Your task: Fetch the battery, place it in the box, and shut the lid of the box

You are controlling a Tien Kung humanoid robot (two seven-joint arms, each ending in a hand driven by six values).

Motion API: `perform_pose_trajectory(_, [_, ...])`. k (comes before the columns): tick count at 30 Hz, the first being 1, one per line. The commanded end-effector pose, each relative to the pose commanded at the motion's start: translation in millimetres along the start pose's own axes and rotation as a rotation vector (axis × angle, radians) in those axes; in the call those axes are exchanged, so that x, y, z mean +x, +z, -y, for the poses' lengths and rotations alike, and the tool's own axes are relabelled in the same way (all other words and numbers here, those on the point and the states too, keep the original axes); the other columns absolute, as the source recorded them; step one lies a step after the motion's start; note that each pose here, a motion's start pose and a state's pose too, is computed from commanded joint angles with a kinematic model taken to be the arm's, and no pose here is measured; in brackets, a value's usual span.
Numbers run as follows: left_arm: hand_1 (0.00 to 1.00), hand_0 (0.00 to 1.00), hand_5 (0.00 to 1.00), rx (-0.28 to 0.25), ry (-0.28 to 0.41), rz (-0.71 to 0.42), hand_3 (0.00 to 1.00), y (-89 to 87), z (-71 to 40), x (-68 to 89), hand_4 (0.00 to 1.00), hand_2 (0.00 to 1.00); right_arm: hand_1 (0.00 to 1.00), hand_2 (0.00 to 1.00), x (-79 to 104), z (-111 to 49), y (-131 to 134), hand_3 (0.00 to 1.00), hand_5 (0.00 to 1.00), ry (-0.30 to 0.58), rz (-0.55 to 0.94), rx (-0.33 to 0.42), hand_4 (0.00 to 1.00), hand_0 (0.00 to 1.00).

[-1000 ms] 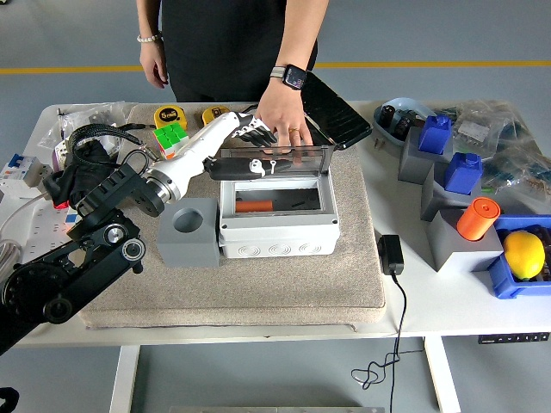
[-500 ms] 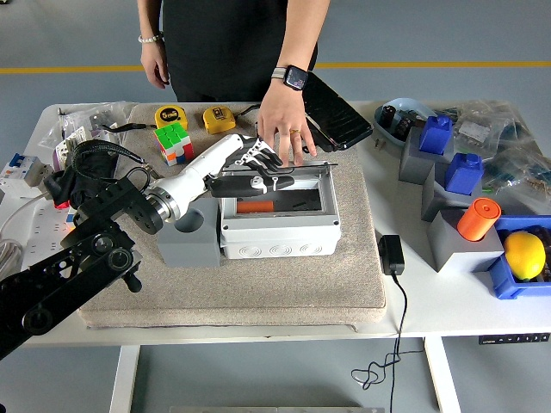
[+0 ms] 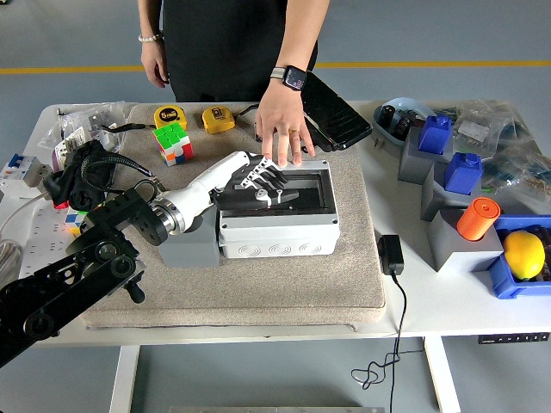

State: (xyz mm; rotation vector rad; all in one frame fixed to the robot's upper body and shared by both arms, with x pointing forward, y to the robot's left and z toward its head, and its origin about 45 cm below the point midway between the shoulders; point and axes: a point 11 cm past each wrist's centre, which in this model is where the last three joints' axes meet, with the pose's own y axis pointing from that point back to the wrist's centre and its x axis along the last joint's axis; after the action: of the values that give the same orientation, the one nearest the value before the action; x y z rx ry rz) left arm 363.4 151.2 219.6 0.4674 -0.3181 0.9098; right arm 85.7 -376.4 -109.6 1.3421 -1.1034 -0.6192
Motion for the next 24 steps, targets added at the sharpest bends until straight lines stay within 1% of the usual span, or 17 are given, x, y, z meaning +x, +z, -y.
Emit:
perform_pose_trajectory(3, [0.549,0.415,0.622,0.003,0.003,-0.023,0.568,-2.8,-0.8,1.3,0.998,0.576,0.586,0.571,-0.3,0.0,-0.3,0.52,0.442,-0.001,0.0,0.001,0.925,0.6])
perform_pose_trajectory(6, [0.549,0.415,0.622,-0.013,0.037,-0.076,0.568,-4.4,-2.3,7.4,0.998,0.576,0.586,0.571,-0.2,0.0,0.1,0.52,0.442,0.0,0.0,0.0,0.925,0.6])
perform_pose_trajectory(10, [0.556,0.424,0.62,-0.047,0.131,-0.167,0.57,-8.3,-5.2,24.2,0.998,0.575,0.586,0.571,0.0,0.1,2.4,0.519,0.442,0.001,0.0,-0.006,0.925,0.6])
perform_pose_trajectory(14, [0.556,0.424,0.62,-0.084,0.249,-0.19,0.57,-12.5,-13.8,48.4,0.998,0.575,0.586,0.571,2.1,0.3,5.1,0.519,0.442,0.006,0.0,-0.016,0.925,0.6])
perform_pose_trajectory(15, [0.559,0.448,0.612,-0.093,0.28,-0.184,0.569,-13.5,-17.3,55.8,0.998,0.578,0.587,0.571,3.0,0.4,5.2,0.519,0.441,0.008,0.001,-0.017,0.925,0.6])
perform_pose_trajectory(18, [0.559,0.448,0.612,-0.105,0.348,-0.189,0.569,-16.7,-27.5,74.4,0.998,0.578,0.587,0.571,5.1,0.5,4.7,0.519,0.441,0.013,0.005,-0.016,0.925,0.6])
perform_pose_trajectory(24, [0.554,0.442,0.612,-0.138,0.498,-0.186,0.569,-20.3,-51.5,117.8,0.998,0.573,0.586,0.571,8.5,0.6,3.8,0.519,0.443,0.02,0.008,-0.018,0.925,0.6])
